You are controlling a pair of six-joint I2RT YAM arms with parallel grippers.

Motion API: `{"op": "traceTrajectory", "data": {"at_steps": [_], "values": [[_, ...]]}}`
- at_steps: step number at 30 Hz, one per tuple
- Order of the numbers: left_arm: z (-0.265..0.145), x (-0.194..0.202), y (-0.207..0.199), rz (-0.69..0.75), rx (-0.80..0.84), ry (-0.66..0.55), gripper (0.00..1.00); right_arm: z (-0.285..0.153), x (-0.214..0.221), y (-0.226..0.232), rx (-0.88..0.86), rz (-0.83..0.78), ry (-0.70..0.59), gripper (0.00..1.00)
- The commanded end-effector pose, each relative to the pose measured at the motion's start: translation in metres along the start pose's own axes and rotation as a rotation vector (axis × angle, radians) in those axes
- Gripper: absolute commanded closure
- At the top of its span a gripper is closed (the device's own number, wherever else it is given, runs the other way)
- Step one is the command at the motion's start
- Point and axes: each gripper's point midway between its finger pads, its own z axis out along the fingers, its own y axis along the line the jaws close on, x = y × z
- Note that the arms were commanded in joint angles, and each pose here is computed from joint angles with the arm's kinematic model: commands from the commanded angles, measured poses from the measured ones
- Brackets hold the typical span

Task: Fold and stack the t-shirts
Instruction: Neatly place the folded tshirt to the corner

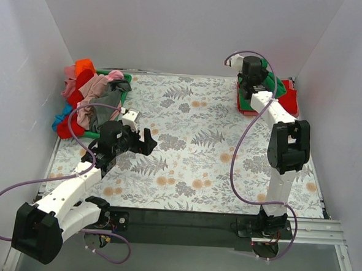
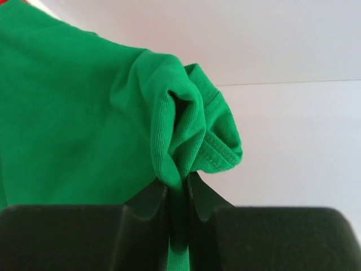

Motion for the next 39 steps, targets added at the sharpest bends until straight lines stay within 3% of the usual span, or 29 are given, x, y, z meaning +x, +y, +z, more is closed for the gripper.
{"op": "traceTrajectory", "data": {"at_steps": [1,19,39], "values": [[0.0,0.001,-0.002,0.016,0.015,-0.001,0.15,-0.02,-0.022,-0.067,0.198,0.075,-0.07,0.99],[-0.001,0.001,-0.002,0.017,0.014,-0.005,0.15,-0.006,-0.012,-0.049,0.273,-0.038,-0.018,0.99],[0.001,0.003,-0.001,0.015,0.013,0.004,0.15,0.044,0.044,-0.03,0.232,-0.001,0.029,0.99]]}}
